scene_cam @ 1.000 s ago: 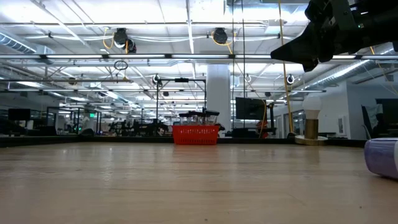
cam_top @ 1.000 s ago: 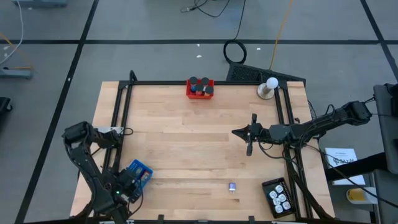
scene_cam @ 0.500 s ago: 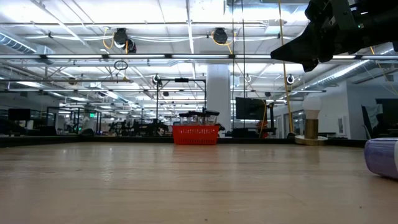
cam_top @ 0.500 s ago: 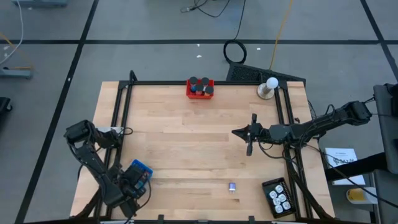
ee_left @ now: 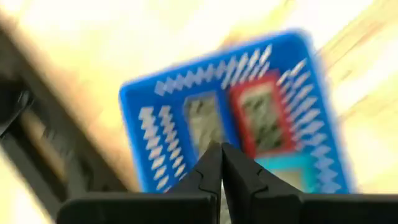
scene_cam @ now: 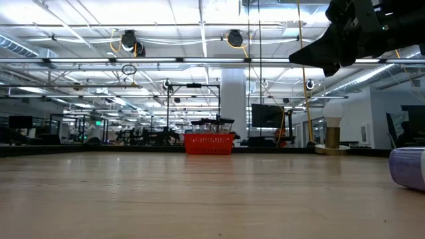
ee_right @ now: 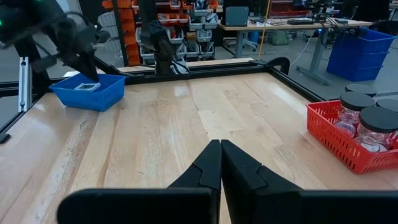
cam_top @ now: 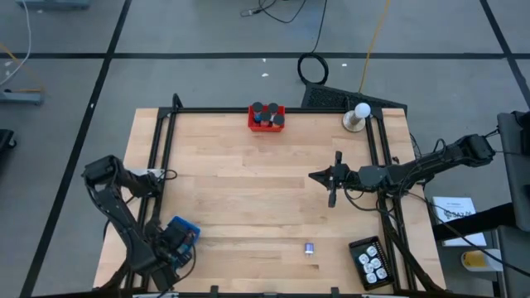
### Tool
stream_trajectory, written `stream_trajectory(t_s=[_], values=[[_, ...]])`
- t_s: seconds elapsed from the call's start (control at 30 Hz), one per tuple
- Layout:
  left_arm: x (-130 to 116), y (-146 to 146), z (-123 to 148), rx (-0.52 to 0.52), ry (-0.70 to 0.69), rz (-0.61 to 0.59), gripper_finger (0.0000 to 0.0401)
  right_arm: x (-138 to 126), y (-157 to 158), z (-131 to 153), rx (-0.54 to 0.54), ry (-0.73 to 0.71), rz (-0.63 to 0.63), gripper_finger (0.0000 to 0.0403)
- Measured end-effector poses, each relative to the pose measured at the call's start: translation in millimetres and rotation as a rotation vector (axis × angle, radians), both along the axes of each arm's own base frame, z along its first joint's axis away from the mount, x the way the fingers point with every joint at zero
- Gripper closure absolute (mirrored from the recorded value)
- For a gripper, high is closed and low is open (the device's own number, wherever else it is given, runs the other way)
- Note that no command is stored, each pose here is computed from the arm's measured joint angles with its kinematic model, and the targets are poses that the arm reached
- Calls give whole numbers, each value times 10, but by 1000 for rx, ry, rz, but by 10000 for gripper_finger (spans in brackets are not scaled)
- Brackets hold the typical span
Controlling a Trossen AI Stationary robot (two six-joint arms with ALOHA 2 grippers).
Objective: Pick & Place Office items
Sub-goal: Put the dark blue charger adapter into the black bin
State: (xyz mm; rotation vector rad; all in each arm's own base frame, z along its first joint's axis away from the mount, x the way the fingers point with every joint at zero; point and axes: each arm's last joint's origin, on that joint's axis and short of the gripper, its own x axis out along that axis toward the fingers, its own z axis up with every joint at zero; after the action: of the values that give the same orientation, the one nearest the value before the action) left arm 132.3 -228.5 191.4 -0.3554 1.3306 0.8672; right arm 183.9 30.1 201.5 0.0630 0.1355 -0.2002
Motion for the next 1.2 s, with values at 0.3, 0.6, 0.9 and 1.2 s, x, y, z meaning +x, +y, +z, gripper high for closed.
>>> stream_trajectory(t_s=[0.3,0.6,0.9,1.2], values=[[222,103,186,62,-385,-84,389,-5,24,-5,2,4,12,403],[864,346,-268,172,-739,-352,397,12,238,32,-11,166,-14,403],[1327,815,-528,130,-1090,-773,398,230,686,-97,-32,538,28,393],[1479,1047,-703,122,-1037,-820,379,539,1425,-311,-210,1006,278,287]])
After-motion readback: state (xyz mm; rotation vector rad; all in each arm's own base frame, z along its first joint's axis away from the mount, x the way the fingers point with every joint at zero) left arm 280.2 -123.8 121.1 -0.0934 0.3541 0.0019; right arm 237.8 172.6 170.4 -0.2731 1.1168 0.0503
